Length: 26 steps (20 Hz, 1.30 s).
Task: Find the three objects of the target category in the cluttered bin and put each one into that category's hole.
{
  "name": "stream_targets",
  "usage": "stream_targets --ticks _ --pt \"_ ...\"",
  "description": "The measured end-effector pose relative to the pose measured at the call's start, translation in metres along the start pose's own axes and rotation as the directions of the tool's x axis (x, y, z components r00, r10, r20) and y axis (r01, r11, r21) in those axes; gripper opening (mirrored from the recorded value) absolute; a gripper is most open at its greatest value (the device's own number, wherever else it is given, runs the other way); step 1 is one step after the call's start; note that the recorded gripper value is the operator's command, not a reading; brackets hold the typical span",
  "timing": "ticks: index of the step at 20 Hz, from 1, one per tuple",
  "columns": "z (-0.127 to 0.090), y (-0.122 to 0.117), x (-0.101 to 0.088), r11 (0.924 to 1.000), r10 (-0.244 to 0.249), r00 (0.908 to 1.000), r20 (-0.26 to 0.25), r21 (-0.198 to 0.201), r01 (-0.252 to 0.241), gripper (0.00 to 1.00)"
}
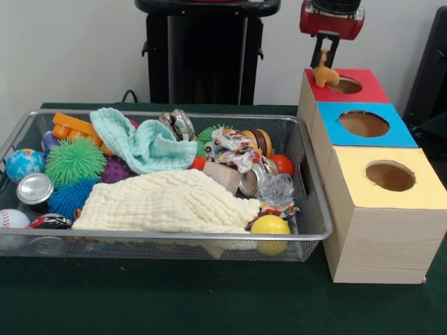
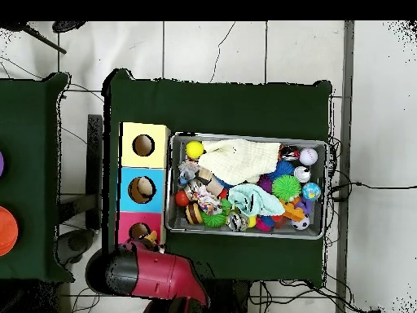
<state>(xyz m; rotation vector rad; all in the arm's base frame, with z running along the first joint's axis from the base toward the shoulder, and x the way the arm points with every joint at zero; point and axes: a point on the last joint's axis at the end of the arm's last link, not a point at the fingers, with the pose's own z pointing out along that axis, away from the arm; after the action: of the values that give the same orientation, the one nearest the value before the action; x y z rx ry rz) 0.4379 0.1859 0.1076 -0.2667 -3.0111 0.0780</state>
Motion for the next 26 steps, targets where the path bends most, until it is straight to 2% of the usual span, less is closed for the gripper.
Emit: stream_targets --ticks 12,22,26 --pt "0.001 0.010 0.002 0.9998 -0.013 0.9999 -0.005 -0.014 0.013 0.00" --pt "0.002 0.031 0.003 0.9986 -0.011 0.9998 -0.015 -0.053 0.010 0.00" --pt "0.004 0.034 0.004 0.9982 -0.014 0.9999 0.001 -0.059 0.014 0.00"
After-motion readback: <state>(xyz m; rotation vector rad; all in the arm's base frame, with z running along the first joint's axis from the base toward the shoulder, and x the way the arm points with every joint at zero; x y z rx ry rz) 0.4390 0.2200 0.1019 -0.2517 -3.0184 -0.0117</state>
